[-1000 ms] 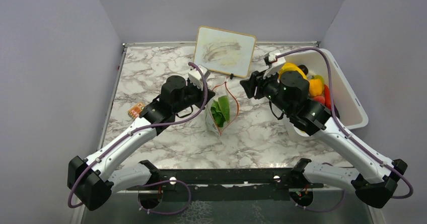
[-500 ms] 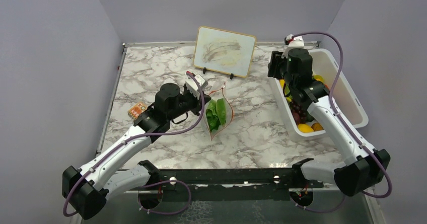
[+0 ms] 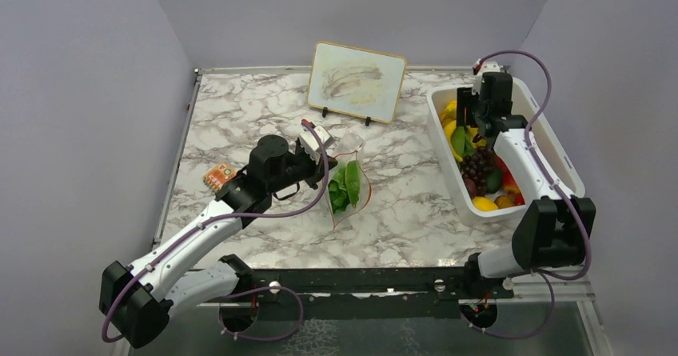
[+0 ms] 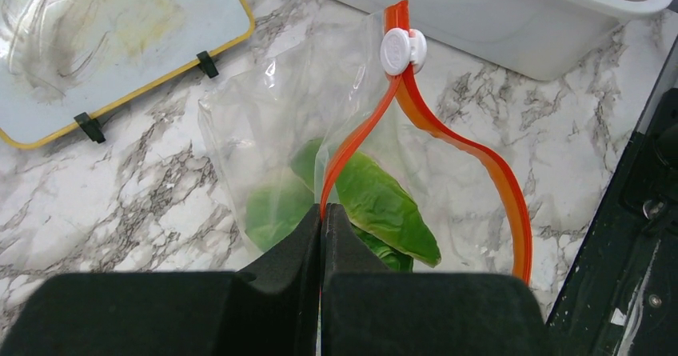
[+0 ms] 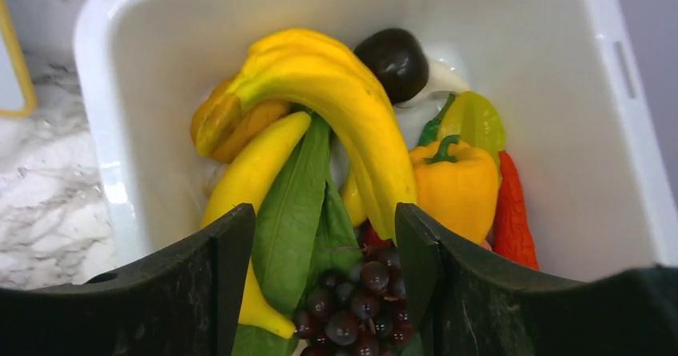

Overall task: Place the food in the zip-top bag and seal the zipper
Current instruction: Pick up the fake fruit from the bin.

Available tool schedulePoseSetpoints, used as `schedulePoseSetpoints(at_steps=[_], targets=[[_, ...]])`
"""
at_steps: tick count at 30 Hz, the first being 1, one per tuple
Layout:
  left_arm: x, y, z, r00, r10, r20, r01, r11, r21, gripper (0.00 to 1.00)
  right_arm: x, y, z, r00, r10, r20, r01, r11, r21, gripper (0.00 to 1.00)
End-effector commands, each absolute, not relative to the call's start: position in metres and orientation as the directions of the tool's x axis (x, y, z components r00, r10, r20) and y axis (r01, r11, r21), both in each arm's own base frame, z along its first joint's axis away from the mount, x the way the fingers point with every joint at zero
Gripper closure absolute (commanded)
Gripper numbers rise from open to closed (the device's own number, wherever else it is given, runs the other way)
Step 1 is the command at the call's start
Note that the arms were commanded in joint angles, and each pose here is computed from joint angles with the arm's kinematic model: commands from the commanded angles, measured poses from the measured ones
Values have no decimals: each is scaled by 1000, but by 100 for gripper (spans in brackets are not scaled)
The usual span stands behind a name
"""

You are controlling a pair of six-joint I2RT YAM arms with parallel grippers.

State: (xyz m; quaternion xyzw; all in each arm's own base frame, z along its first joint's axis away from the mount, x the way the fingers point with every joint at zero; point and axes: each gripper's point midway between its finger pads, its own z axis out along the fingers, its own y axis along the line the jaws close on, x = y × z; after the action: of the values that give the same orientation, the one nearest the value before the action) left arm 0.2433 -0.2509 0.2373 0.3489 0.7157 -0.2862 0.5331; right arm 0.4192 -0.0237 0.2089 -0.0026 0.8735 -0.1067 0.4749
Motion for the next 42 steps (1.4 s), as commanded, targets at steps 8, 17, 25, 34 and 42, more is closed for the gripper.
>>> schedulePoseSetpoints(at_steps=[8, 17, 25, 34, 42], targets=[[234, -256, 236, -166, 199, -966, 844, 536, -34, 100, 446, -78, 144, -672, -183, -718, 18, 965, -263, 33], [234, -254, 236, -157, 204, -966, 840, 542, -22, 100, 468, -77, 127, -665, -221, -714, -63, 968, -241, 35], [235, -248, 242, -127, 198, -972, 828, 560, 6, 100, 474, -82, 112, -678, -252, -691, -82, 960, -269, 49], [238, -246, 247, -123, 179, -976, 812, 584, 4, 100, 467, -81, 116, -671, -268, -691, -88, 955, -285, 69], [246, -228, 252, -102, 171, -980, 746, 665, 39, 100, 460, -72, 172, -575, -202, -793, 1, 969, -247, 84]])
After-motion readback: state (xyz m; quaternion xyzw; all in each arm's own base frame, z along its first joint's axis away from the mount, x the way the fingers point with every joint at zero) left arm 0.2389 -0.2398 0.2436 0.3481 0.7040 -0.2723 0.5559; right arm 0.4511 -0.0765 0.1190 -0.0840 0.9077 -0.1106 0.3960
